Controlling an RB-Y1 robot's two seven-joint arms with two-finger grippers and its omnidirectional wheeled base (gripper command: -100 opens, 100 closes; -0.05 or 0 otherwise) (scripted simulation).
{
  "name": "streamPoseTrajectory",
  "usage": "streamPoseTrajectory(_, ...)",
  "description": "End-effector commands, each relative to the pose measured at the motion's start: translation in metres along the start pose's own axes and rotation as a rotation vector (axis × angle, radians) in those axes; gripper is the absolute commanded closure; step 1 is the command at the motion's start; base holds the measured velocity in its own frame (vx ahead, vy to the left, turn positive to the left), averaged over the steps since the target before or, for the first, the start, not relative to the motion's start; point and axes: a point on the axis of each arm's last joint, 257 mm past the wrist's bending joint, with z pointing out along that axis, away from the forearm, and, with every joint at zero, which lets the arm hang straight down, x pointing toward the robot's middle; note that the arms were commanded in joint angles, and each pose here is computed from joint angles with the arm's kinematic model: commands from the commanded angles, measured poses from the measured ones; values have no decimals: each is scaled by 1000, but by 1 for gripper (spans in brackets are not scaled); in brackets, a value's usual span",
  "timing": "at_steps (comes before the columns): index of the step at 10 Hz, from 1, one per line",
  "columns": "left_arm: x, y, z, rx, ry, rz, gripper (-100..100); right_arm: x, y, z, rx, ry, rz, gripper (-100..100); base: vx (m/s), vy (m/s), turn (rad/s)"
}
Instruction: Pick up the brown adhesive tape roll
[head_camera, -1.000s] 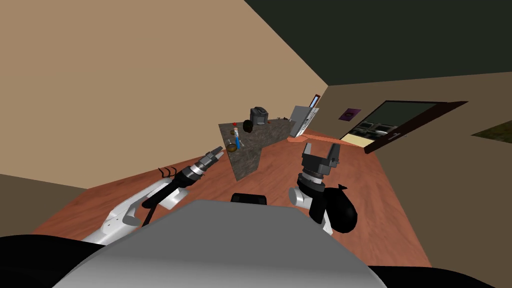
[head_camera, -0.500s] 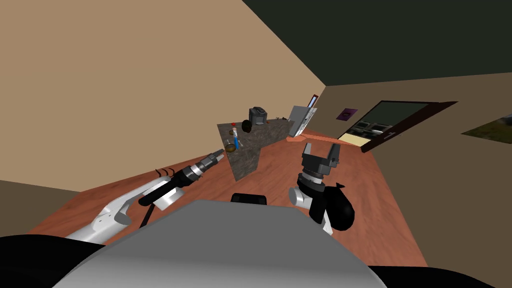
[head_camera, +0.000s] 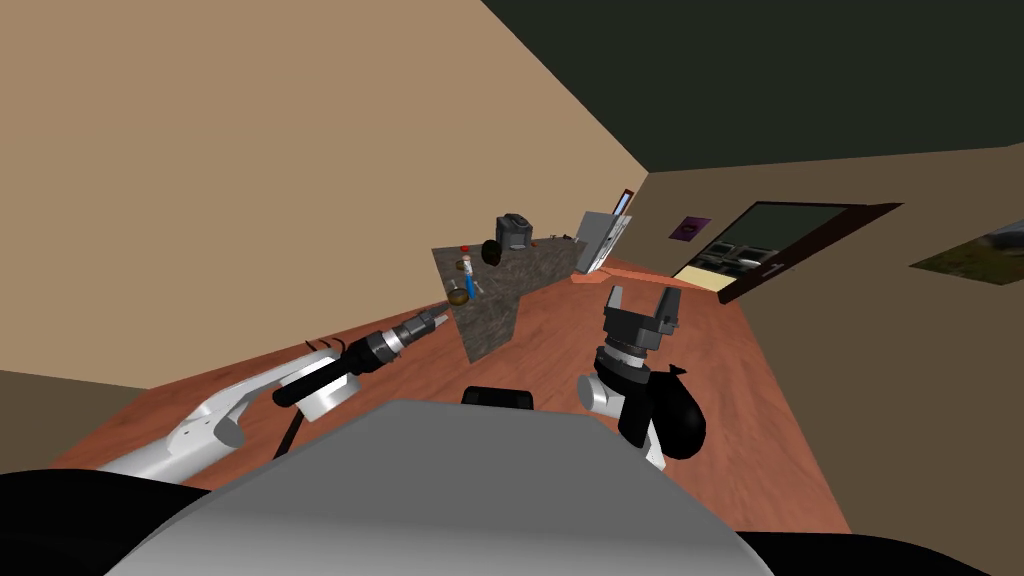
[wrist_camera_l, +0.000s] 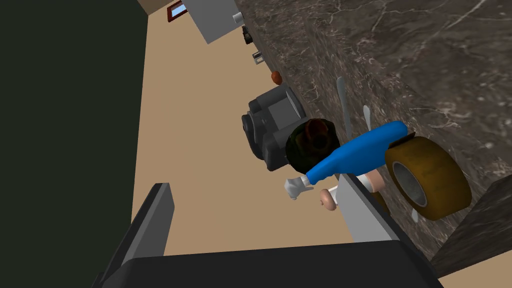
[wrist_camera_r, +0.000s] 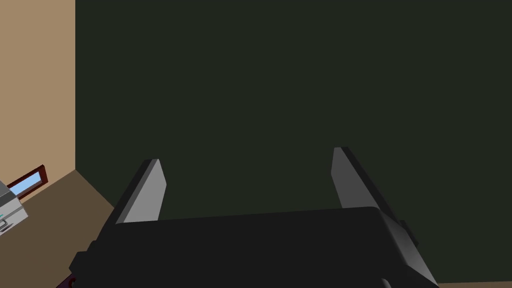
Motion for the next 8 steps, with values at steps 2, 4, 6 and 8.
streamPoseTrajectory(2, 2, 11, -3, -44, 40, 10, -100, 0, 0, 0, 0, 0, 0, 0, 17, -14, -13)
streamPoseTrajectory(4, 6, 26, -7, -108, 75, -15, -100, 0, 0, 0, 0, 0, 0, 0, 29, -18, -32)
streamPoseTrajectory(6, 9, 42, -12, -170, 98, -50, -100, 0, 0, 0, 0, 0, 0, 0, 22, -21, -26)
streamPoseTrajectory(8, 9, 44, -14, -188, 124, -21, -100, 0, 0, 0, 0, 0, 0, 0, 25, -17, -7)
